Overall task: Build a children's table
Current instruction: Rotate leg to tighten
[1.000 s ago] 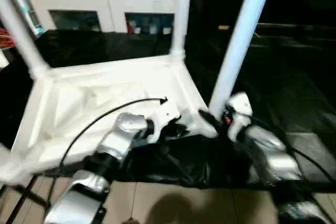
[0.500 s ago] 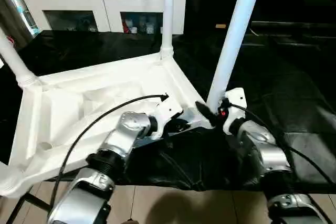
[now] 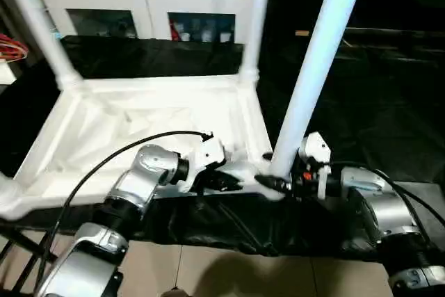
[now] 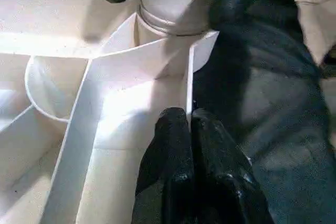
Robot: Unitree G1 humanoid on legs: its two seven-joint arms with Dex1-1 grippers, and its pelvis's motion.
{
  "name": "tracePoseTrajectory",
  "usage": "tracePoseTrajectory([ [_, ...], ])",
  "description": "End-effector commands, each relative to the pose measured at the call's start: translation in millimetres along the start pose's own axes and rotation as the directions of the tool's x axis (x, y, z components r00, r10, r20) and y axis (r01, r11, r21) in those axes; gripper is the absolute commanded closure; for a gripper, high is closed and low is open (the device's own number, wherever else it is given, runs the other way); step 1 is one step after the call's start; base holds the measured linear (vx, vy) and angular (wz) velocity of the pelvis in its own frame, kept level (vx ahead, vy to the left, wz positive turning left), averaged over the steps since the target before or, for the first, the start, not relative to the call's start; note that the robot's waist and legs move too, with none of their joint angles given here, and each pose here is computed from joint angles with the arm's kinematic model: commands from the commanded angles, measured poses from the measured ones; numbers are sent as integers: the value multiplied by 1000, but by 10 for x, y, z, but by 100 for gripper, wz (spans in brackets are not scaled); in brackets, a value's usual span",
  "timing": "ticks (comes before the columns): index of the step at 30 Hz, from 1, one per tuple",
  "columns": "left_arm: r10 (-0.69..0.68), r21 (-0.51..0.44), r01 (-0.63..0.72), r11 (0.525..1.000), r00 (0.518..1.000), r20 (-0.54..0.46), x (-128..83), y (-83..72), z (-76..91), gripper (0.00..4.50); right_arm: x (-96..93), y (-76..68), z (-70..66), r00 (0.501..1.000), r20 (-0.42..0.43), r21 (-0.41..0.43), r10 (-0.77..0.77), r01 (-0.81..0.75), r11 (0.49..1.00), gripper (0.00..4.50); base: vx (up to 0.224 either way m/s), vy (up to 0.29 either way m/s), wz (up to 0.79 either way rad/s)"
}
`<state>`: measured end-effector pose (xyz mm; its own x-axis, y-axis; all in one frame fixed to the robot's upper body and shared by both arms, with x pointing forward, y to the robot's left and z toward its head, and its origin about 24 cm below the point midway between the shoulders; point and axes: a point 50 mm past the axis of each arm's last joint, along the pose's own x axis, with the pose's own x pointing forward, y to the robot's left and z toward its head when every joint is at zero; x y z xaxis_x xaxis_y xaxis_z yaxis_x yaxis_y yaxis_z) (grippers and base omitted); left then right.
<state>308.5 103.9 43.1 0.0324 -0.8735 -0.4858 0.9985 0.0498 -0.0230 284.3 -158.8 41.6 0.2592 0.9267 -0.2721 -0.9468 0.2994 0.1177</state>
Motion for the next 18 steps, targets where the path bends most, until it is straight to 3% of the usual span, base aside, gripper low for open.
tracePoseTrajectory([
  [1,15,78,-19,997,998,56,-17,73,223,450,183,242,-117,971,-55,55,234,-231,971,166,0,0,0],
  [8,-33,85,31,996,999,26,-73,66,191,450,100,305,-152,935,-121,55,335,-330,942,212,0,0,0],
  [18,52,43,-55,998,997,62,-31,127,218,450,179,329,-161,950,-90,65,298,-293,954,240,0,0,0],
])
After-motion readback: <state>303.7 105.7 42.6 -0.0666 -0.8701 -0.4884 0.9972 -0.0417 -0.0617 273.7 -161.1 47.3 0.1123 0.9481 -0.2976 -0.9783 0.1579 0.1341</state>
